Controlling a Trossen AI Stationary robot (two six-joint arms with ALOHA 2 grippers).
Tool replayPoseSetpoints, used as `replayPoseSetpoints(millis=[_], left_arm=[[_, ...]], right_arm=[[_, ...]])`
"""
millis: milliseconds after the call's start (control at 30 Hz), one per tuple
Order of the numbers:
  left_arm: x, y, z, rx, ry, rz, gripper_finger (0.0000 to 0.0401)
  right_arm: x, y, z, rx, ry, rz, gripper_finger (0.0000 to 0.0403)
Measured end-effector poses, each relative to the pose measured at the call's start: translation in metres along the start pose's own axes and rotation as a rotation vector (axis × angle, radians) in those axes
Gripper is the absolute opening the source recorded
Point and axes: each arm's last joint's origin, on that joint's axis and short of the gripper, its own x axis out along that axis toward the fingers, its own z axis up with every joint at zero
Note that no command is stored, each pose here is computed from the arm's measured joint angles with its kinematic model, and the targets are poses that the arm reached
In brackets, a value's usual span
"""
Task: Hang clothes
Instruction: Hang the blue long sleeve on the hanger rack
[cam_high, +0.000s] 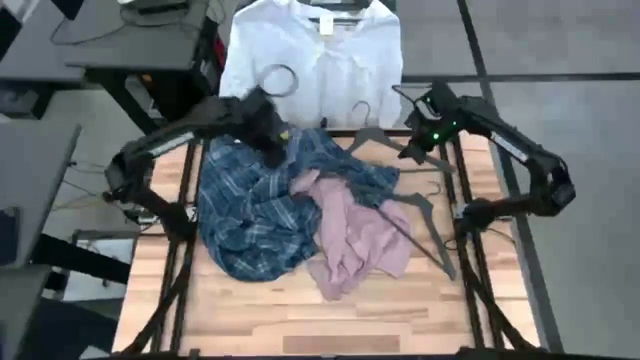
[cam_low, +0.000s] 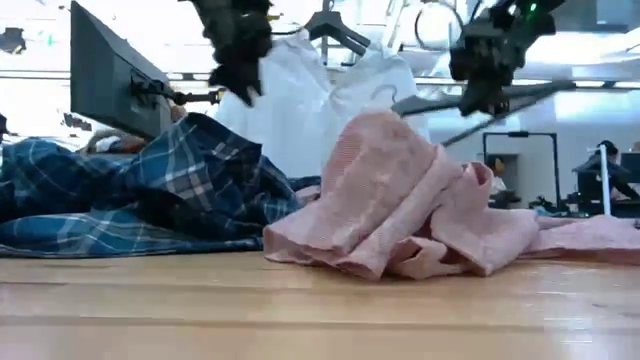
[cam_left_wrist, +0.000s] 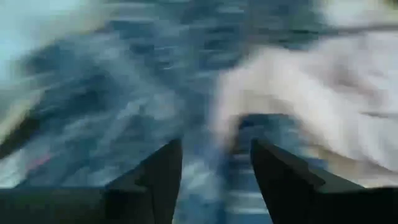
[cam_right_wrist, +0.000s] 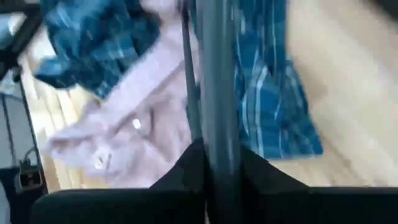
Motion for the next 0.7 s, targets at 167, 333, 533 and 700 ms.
replayPoseSetpoints(millis=[167, 333, 533, 700], left_arm=[[0.023, 0.054, 0.005, -0.04, 0.074, 0.085, 0.0173], [0.069, 0.101, 0.007, -0.029, 0.195, 0.117, 0.0173], [0.133, 0.129, 0.002, 0.054, 0.336, 0.082, 0.0173], [0.173, 0.138, -0.004, 0.116, 0.413, 0.06, 0.0173]], right_arm=[[-0.004, 0.01, 0.005, -0.012, -0.018, -0.005, 0.0027], [-0.003, 0.019, 0.004, -0.007, -0.01, 0.007, 0.0027], [-0.012, 0.031, 0.0, 0.012, -0.039, 0.005, 0.0027], [-0.023, 0.038, -0.005, 0.048, -0.077, -0.01, 0.0027]])
